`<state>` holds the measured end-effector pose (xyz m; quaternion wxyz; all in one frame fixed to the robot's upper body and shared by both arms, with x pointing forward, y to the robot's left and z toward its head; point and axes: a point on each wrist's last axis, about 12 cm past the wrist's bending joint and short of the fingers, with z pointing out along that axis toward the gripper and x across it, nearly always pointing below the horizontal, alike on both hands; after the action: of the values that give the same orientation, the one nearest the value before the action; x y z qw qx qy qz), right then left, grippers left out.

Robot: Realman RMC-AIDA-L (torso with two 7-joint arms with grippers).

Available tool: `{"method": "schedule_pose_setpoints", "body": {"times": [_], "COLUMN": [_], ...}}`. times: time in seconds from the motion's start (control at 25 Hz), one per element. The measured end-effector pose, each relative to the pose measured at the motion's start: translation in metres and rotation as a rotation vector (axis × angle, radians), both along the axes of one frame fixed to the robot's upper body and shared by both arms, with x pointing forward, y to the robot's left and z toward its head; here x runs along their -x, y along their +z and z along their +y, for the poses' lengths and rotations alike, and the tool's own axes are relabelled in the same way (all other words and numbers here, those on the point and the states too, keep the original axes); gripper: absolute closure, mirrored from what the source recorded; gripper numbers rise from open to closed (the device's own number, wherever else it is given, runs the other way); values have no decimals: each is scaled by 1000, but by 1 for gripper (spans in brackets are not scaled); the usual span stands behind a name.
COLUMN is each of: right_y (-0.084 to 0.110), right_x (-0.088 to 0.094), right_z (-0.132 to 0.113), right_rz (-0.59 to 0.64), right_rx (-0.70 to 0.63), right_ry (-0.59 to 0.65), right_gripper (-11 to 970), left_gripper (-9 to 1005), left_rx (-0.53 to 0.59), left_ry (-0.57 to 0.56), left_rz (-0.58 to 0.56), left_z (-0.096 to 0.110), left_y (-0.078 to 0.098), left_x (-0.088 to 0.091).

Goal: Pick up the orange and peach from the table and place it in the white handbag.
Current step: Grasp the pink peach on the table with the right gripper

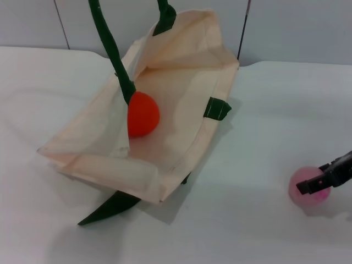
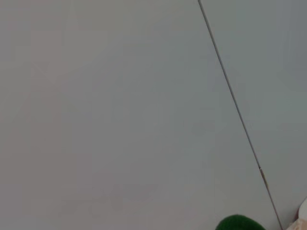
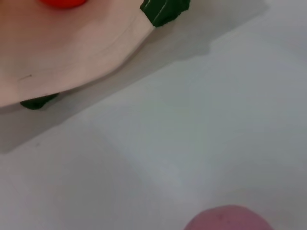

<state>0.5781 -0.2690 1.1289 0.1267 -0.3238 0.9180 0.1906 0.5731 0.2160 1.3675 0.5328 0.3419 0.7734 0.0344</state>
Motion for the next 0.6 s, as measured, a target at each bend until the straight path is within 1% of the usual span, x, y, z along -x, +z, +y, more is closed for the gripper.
{"method": "schedule_pose_setpoints", "body": {"times": [0.24,0.6], "right_y": [-1,-8], "right_x": [-3,-6], "right_z": [3,4], "right_rz": [-13,-1], "right_rx": [2,12], "right_ry": [0,-6], "right_gripper": [128,156], "left_gripper": [868,863], "left_rx": [3,2], "left_ry": [3,10], "left_rz": [-10,-11], "left_z": [0,0], "left_y": [1,1], "left_x": [-1,-1]}}
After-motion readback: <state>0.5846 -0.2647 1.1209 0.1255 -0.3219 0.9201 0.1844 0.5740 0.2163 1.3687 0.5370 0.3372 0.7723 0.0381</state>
